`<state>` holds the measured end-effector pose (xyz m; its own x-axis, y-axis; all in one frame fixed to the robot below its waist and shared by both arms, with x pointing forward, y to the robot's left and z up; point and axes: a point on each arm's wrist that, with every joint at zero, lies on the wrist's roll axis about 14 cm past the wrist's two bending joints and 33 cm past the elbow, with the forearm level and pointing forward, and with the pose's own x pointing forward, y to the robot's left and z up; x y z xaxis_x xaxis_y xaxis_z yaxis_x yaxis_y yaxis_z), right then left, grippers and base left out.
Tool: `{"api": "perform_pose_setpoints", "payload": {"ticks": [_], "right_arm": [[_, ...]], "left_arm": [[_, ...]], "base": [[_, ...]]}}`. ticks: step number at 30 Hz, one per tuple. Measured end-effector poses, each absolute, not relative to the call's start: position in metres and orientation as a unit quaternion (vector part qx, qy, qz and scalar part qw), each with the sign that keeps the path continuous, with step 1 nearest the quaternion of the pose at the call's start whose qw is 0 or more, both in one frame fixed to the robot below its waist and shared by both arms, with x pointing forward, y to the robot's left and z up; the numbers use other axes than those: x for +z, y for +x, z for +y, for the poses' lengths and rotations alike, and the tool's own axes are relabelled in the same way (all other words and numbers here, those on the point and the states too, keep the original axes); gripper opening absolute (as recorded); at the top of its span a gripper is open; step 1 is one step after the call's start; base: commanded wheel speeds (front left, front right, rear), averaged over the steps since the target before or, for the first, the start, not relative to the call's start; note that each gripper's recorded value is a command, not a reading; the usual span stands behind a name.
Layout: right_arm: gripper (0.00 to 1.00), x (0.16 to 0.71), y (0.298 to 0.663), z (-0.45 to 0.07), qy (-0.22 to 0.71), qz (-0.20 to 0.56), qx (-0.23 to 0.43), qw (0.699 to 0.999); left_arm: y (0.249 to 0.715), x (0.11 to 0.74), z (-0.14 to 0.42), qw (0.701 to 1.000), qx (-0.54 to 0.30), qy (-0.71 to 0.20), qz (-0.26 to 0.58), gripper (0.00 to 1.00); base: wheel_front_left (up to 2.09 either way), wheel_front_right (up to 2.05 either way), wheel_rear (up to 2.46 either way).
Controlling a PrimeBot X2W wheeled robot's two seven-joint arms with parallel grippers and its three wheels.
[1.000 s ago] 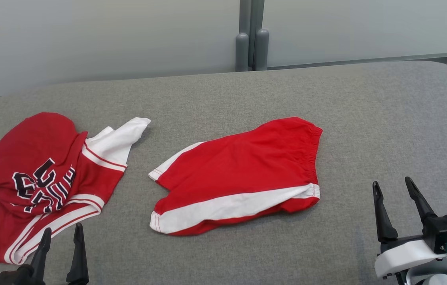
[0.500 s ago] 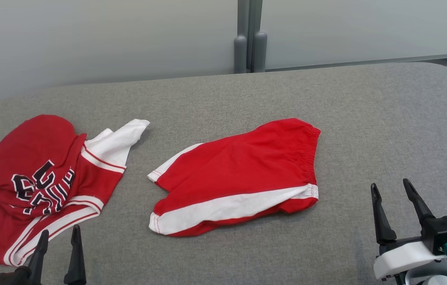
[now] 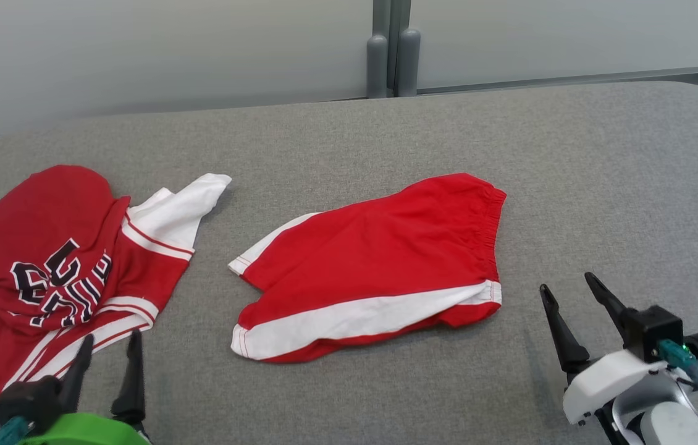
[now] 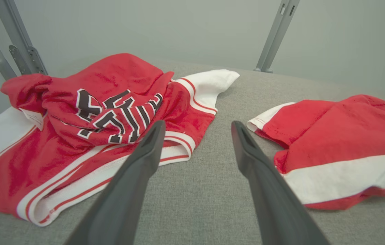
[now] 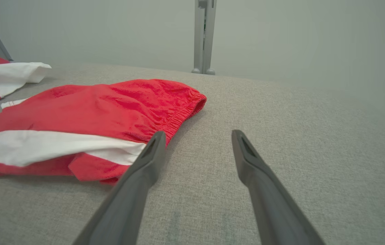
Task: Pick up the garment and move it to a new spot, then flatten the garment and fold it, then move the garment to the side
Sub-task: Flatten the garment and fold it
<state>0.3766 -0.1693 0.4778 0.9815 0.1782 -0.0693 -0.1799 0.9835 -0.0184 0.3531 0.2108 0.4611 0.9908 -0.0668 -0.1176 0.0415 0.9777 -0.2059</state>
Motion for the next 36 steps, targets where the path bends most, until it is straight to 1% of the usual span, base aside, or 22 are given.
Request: {"api": "perform_pose_setpoints", "payload": {"ticks": [3,5,7,11,13,20,27,32,33,34,36], "right_arm": [[1.00,0.467,0.384,-0.163,-0.025,0.088,0.120,0.989],[1.00,0.458,0.385,-0.154,-0.017,0.126,0.139,0.982],[1.00,0.450,0.387,-0.146,-0.023,0.160,0.162,0.974],[1.00,0.437,0.392,-0.139,-0.020,0.210,0.184,0.960],[1.00,0.430,0.394,-0.138,-0.029,0.230,0.192,0.954],[1.00,0.411,0.409,-0.125,-0.030,0.263,0.216,0.940],[1.00,0.391,0.408,-0.109,-0.009,0.290,0.231,0.929],[1.00,0.388,0.404,-0.107,-0.003,0.295,0.236,0.926],[0.98,0.388,0.403,-0.106,-0.002,0.296,0.238,0.925],[0.85,0.388,0.402,-0.105,-0.001,0.297,0.239,0.925],[0.50,0.387,0.401,-0.104,0.002,0.298,0.240,0.924]], "left_arm": [[0.352,0.436,0.193,0.980,-0.053,-0.106,0.158,1.00],[0.354,0.431,0.185,0.972,-0.062,-0.110,0.199,1.00],[0.359,0.431,0.178,0.966,-0.073,-0.104,0.225,1.00],[0.366,0.431,0.161,0.953,-0.094,-0.108,0.267,1.00],[0.366,0.431,0.148,0.945,-0.118,-0.107,0.285,1.00],[0.366,0.414,0.125,0.915,-0.171,-0.081,0.356,1.00],[0.365,0.404,0.119,0.901,-0.186,-0.073,0.385,1.00],[0.360,0.406,0.112,0.895,-0.202,-0.069,0.391,1.00],[0.359,0.407,0.110,0.894,-0.205,-0.069,0.392,1.00],[0.359,0.409,0.109,0.894,-0.208,-0.072,0.390,1.00],[0.359,0.411,0.107,0.893,-0.211,-0.074,0.390,1.00]], "base": [[0.00,0.00,0.00],[0.00,0.00,0.00],[0.00,0.00,0.00],[0.00,0.00,0.00],[0.00,0.00,0.00],[0.00,0.00,0.00],[0.00,0.00,0.00],[0.00,0.00,0.00],[0.00,0.00,0.00],[0.00,0.00,0.00],[0.00,0.00,0.00]]}}
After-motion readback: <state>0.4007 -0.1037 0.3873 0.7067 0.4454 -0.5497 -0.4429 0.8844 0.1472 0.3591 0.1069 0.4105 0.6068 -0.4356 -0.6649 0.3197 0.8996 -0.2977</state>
